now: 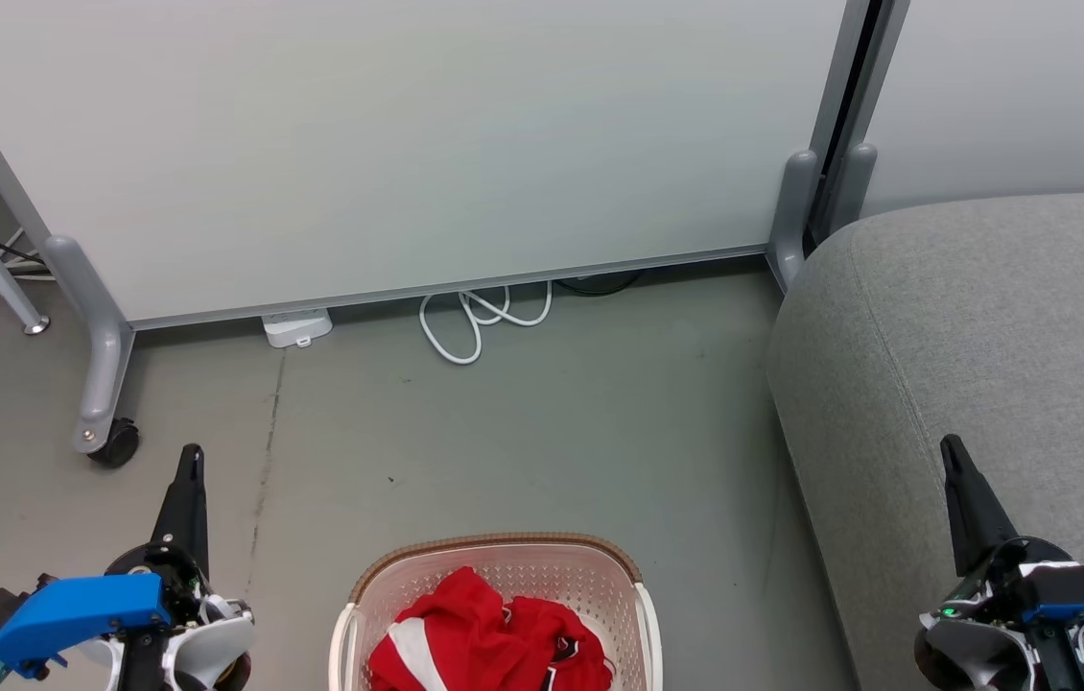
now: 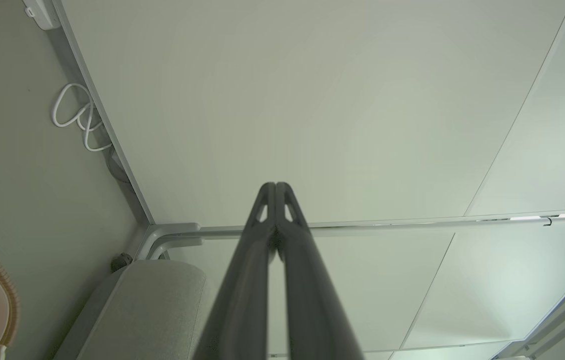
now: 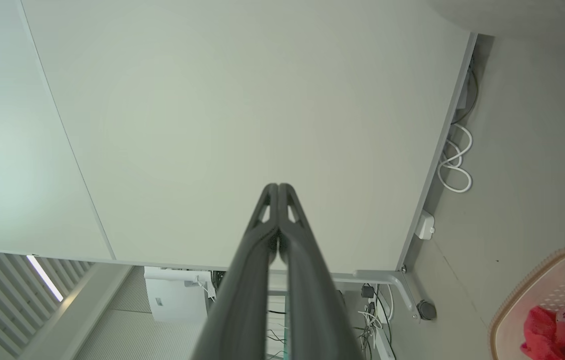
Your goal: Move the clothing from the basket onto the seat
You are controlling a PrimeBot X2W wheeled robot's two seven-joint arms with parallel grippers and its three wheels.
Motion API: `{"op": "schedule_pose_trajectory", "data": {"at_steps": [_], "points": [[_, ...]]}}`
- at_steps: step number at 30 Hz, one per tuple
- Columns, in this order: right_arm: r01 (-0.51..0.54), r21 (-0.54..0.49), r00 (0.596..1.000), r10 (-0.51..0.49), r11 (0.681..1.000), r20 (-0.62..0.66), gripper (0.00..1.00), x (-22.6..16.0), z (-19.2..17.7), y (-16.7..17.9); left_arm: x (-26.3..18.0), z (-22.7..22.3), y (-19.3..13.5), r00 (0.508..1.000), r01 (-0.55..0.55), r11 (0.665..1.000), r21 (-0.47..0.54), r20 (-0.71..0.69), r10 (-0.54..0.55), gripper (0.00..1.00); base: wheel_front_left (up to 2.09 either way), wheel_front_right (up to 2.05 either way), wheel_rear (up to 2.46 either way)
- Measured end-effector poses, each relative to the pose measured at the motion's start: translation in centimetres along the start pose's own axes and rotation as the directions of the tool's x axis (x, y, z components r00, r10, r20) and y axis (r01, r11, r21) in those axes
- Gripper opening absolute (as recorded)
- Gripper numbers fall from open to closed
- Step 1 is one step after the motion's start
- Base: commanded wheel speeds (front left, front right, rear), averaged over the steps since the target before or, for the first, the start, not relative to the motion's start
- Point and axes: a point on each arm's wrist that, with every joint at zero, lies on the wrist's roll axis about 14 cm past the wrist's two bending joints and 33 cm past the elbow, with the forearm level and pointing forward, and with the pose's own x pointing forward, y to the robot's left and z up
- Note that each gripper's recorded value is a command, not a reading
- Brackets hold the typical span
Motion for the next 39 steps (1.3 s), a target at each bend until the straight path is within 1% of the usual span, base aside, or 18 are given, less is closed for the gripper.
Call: {"op": "schedule_pose_trajectory", "data": {"at_steps": [1,7,11,14,20,23,29,33,37,39], "points": [[0.003,0.000,1.000,-0.003,1.000,0.000,1.00,0.0,0.0,-0.1,0.0,0.0,0.1,1.000,-0.003,1.000,0.000,0.000,0.003,1.00,0.00,0.00,0.00],[0.091,0.011,0.996,-0.092,0.996,0.006,1.00,-1.5,-0.1,-3.1,-1.7,-0.1,3.5,0.995,-0.101,0.995,-0.014,0.008,0.102,1.00,0.00,0.00,0.00],[0.081,0.005,0.997,-0.081,0.997,0.016,1.00,-1.4,-0.1,-2.7,-1.7,-0.4,3.4,0.995,-0.099,0.995,-0.009,0.011,0.099,1.00,0.00,0.00,0.00],[0.076,-0.022,0.997,-0.075,0.997,0.024,1.00,-1.4,-0.1,-2.5,-1.6,-0.4,3.2,0.995,-0.096,0.995,0.004,0.018,0.096,1.00,0.00,0.00,0.00],[0.078,-0.108,0.996,-0.074,0.991,0.042,1.00,-1.6,0.1,-2.5,-1.5,-0.2,2.9,0.995,-0.092,0.994,0.057,0.038,0.090,1.00,0.00,0.00,0.00],[0.074,-0.163,0.997,-0.068,0.984,0.046,1.00,-1.6,0.2,-2.2,-1.5,-0.2,2.8,0.995,-0.096,0.990,0.108,0.042,0.091,1.00,0.00,0.00,0.00],[0.070,-0.275,0.997,-0.055,0.959,0.060,1.00,-1.6,0.4,-1.9,-1.4,-0.7,2.3,0.995,-0.096,0.969,0.227,0.036,0.091,1.00,0.00,0.00,0.00],[0.067,-0.348,0.997,-0.045,0.935,0.069,1.00,-1.6,0.6,-1.6,-1.4,-1.2,2.1,0.996,-0.093,0.939,0.332,0.028,0.089,1.00,0.00,0.00,0.00],[0.061,-0.440,0.997,-0.035,0.896,0.066,1.00,-1.7,0.5,-1.3,-1.3,-1.7,1.8,0.996,-0.084,0.907,0.412,0.022,0.083,1.00,0.00,0.00,0.00],[0.056,-0.484,0.998,-0.029,0.873,0.063,1.00,-1.7,0.5,-1.2,-1.3,-2.0,1.7,0.997,-0.077,0.886,0.458,0.014,0.079,1.00,0.00,0.00,0.00]]}}
